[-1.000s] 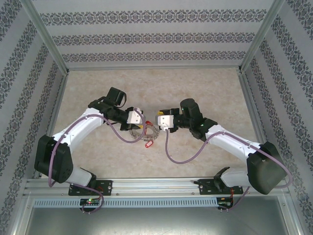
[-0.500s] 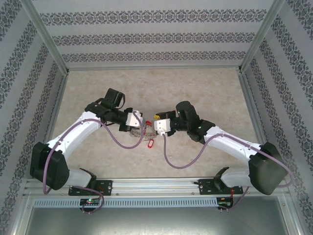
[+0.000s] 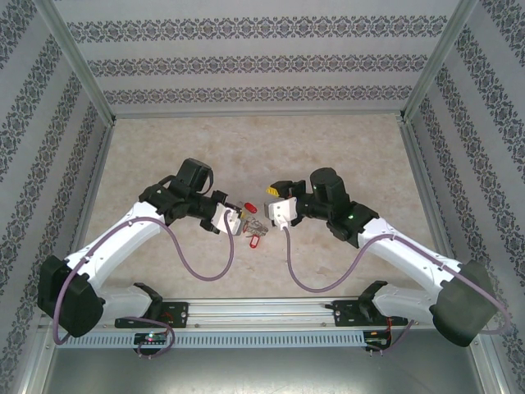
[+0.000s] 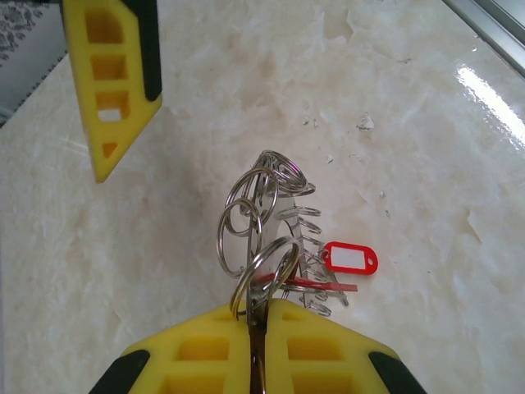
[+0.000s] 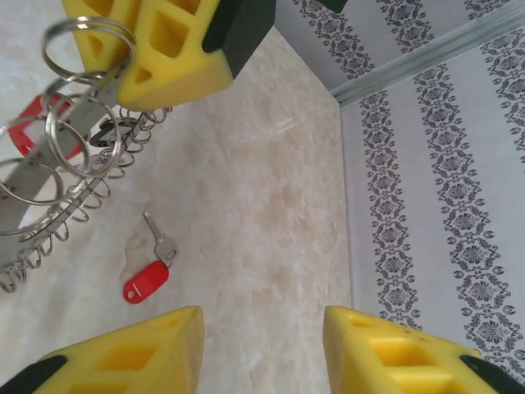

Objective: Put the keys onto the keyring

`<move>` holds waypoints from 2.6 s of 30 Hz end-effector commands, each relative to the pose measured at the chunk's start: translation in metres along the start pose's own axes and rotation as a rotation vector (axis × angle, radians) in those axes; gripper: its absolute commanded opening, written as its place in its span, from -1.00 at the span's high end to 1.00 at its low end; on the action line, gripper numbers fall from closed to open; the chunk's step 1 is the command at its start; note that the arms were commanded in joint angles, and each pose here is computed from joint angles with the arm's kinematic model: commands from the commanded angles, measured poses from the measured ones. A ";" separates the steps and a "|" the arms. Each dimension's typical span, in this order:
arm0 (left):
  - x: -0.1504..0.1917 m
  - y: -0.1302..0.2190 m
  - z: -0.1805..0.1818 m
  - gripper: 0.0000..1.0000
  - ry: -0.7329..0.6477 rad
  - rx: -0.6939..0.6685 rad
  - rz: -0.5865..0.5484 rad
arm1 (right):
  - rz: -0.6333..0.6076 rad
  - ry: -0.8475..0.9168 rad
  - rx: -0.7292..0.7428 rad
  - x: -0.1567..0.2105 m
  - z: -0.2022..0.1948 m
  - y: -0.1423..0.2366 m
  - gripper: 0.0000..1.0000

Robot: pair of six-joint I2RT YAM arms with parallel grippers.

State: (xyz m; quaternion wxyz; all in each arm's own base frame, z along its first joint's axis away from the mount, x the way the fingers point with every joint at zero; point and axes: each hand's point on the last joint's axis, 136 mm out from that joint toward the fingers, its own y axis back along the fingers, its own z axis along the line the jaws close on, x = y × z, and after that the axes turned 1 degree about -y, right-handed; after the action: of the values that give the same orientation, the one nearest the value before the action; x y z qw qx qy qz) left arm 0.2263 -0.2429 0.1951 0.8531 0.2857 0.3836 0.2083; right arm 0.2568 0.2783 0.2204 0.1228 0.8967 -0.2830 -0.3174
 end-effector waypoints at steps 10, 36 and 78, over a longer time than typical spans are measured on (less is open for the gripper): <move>-0.038 0.008 0.014 1.00 -0.042 -0.020 -0.158 | -0.161 0.264 -0.051 -0.015 0.036 0.001 0.06; -0.040 0.007 0.018 1.00 -0.023 -0.016 -0.177 | -0.251 0.285 -0.050 -0.042 0.038 0.013 0.18; -0.015 0.007 0.058 1.00 0.379 -0.087 -0.090 | -0.170 0.207 0.017 -0.025 0.032 0.027 0.11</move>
State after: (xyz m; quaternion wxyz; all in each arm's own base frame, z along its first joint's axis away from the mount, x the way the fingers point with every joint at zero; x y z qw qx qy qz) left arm 0.2478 -0.2610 0.2158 0.7916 0.2300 0.5192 0.2256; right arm 0.2148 0.2706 0.2230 0.1194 0.9499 -0.2035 -0.2049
